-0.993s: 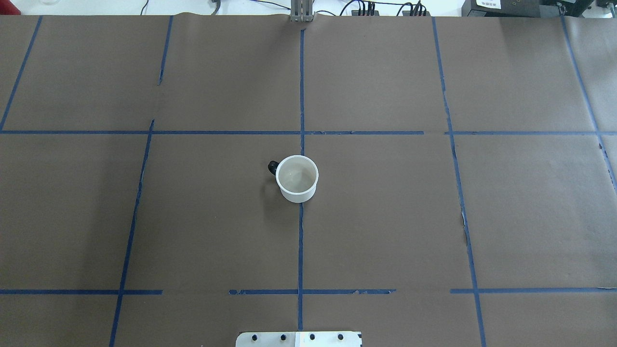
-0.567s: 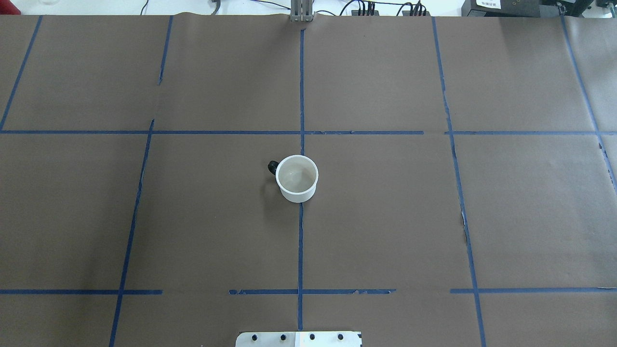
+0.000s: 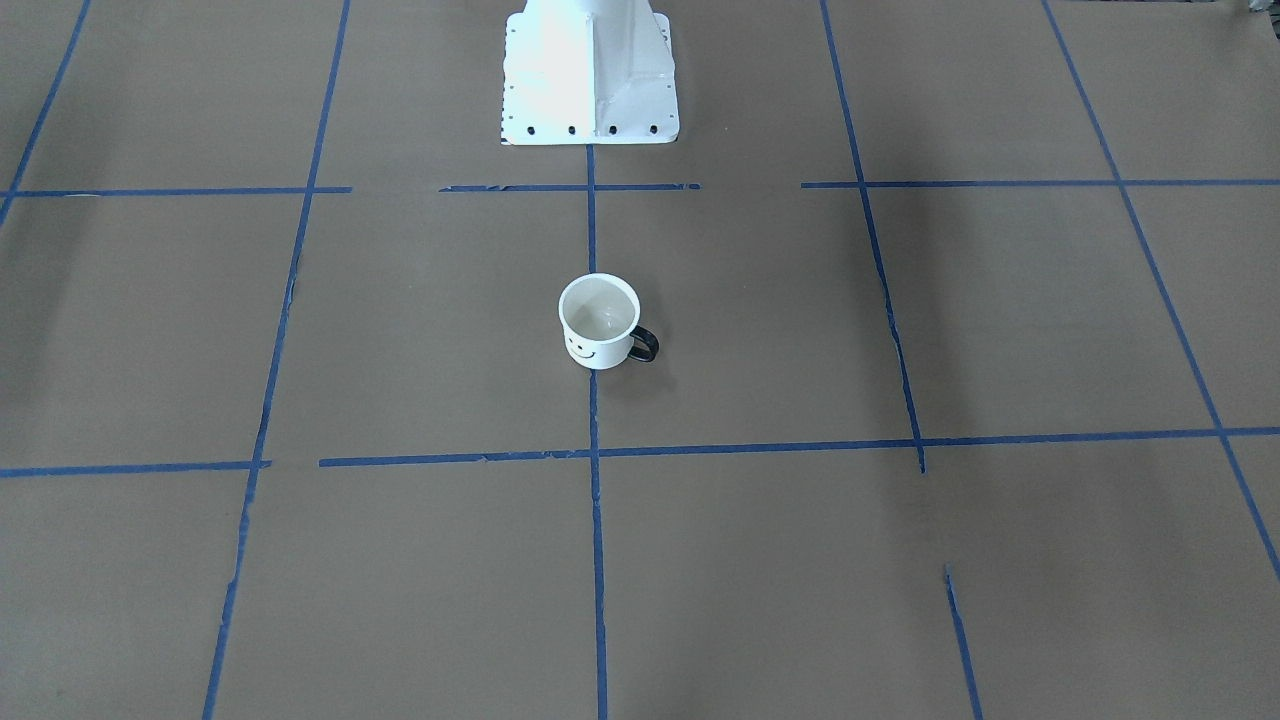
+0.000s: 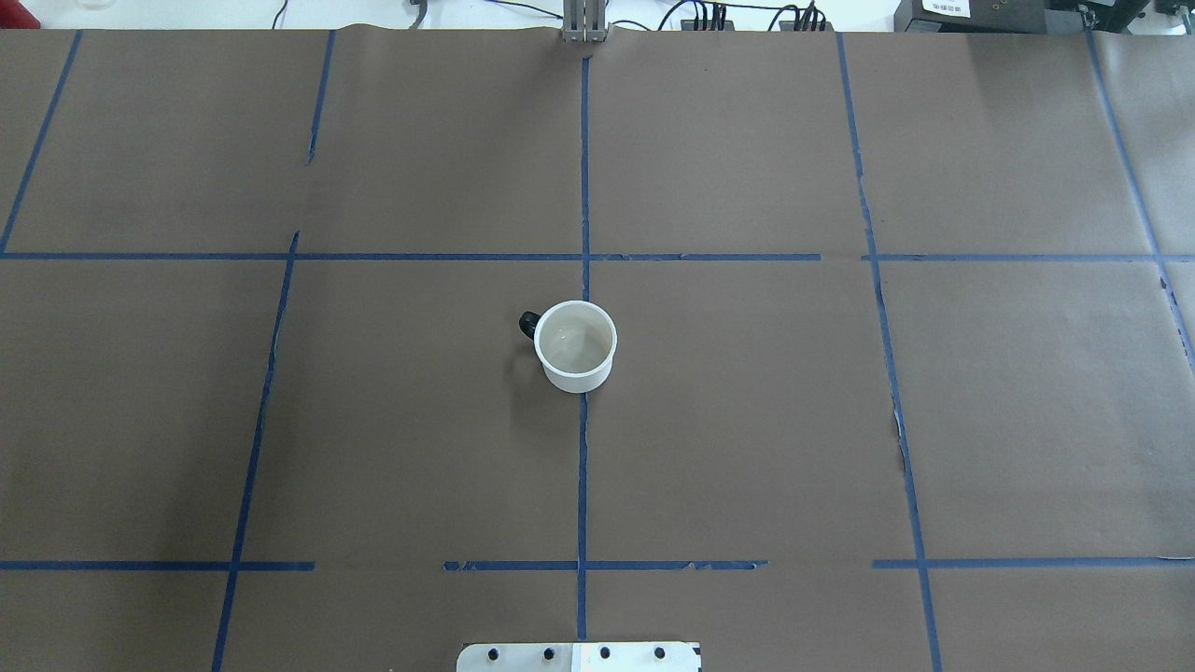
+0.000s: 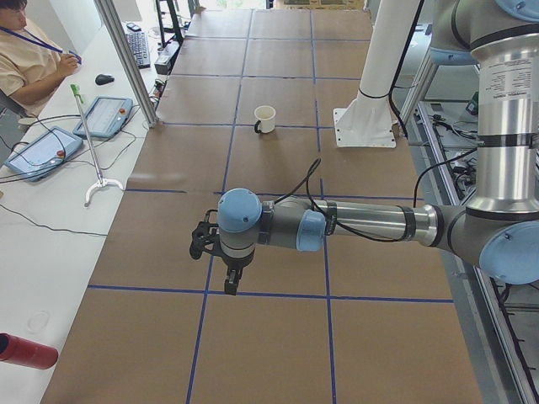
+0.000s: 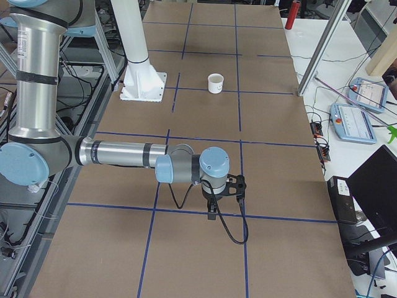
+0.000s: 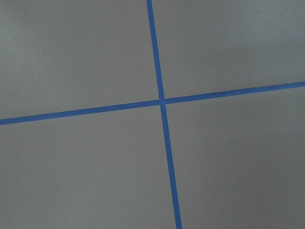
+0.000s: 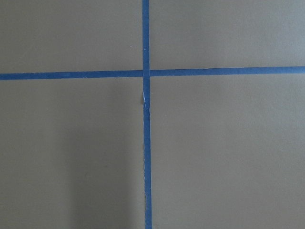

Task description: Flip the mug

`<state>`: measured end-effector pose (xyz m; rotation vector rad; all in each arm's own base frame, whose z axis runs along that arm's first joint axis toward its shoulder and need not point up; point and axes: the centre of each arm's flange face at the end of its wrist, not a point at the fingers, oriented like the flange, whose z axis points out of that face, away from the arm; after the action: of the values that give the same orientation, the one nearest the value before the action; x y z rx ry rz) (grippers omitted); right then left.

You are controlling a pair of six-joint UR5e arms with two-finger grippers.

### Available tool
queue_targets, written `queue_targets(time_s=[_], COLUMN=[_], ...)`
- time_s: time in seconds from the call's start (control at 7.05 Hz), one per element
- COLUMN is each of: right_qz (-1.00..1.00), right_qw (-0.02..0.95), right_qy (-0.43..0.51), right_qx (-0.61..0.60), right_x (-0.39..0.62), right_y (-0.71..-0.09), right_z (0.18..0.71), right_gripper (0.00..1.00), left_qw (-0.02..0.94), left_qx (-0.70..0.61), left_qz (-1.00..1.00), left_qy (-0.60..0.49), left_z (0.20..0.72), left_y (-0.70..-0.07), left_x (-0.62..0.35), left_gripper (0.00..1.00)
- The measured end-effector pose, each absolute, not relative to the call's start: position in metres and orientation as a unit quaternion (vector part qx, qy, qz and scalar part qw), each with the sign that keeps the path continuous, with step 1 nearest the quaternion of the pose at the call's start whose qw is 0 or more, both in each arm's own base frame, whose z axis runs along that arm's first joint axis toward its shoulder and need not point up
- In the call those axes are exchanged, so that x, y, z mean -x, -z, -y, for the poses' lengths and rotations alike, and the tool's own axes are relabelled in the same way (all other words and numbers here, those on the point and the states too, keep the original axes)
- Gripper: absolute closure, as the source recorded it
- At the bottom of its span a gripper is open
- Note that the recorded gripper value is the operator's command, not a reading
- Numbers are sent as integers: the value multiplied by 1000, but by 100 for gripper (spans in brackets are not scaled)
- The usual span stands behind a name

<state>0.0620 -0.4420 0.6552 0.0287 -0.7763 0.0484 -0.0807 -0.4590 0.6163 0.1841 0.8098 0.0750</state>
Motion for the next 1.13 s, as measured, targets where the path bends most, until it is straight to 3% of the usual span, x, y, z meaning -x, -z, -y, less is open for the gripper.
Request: queue_targets(time_s=[1.13], right_qz=[378], right_qw=[925], right_qy=[-23], right_qx=[-14], right_x=[-62], right_y=[-655], right_z=[442], right_gripper=[0], left_qw=[915], left_qx=[-92], left_qz=[-391], left_qy=[-38], left_z=[463], left_y=[-612], left_x=[80], left_gripper=[0])
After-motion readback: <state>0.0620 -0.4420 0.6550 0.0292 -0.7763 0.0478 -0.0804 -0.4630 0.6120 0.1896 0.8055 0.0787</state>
